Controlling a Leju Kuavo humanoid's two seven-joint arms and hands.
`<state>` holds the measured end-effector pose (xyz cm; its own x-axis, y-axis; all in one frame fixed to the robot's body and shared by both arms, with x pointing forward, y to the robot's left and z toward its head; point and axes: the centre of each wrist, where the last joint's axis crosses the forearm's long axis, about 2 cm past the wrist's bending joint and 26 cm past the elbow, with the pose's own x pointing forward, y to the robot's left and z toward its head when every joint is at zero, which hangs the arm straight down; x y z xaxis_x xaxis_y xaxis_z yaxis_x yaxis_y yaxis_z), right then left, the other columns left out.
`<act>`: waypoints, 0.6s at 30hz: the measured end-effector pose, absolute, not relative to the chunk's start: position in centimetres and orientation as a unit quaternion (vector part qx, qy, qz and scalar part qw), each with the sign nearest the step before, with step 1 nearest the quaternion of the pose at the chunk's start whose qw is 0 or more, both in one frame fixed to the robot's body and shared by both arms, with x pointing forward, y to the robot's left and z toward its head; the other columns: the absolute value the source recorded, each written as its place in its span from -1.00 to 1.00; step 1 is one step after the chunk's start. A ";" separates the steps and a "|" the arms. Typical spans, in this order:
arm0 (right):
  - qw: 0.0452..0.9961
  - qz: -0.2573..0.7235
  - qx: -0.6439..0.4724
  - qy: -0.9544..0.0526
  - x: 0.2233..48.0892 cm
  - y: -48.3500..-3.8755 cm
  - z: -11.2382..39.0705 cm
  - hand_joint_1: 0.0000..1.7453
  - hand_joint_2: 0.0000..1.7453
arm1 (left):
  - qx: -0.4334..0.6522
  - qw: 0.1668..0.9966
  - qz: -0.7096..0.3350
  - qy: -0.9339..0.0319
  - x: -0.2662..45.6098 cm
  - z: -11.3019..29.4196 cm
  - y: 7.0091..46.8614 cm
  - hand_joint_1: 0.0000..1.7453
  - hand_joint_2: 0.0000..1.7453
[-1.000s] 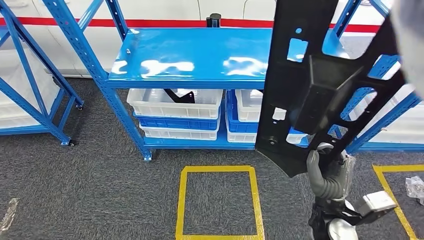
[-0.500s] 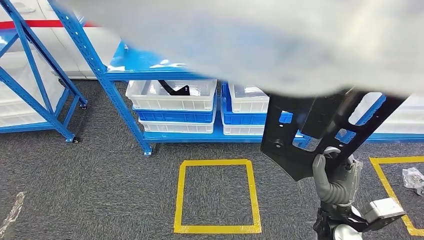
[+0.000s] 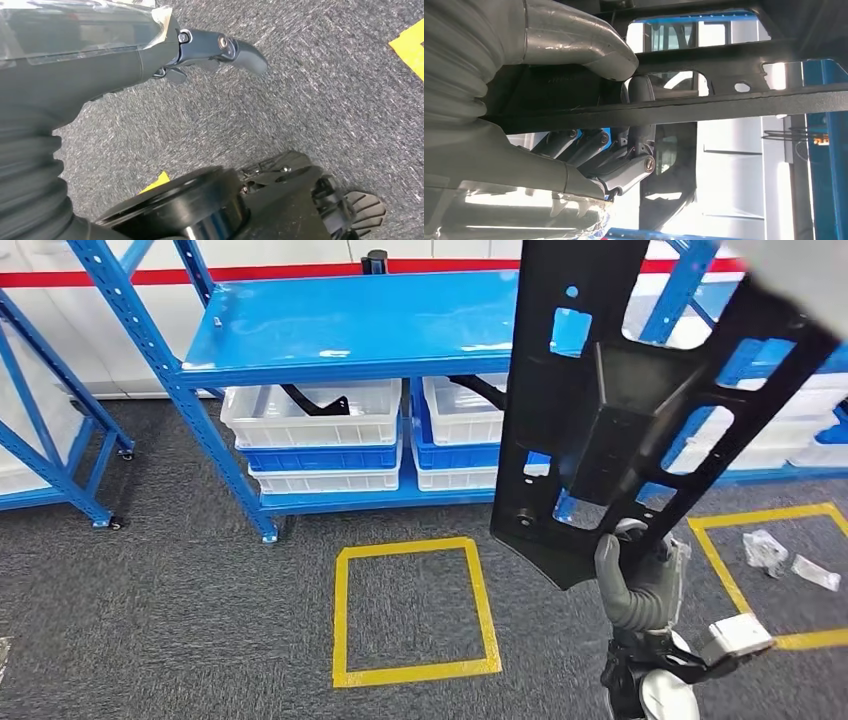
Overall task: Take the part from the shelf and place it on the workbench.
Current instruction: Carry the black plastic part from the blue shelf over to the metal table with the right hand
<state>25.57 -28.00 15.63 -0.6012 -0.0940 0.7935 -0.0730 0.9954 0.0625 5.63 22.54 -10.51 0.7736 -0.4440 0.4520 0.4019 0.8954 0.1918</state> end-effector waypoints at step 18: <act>0.448 -0.021 0.051 -0.892 26.4 -27.6 15.4 1.00 1.00 | 0.056 0.941 -0.215 -0.257 6.2 -10.4 22.9 -1.00 1.00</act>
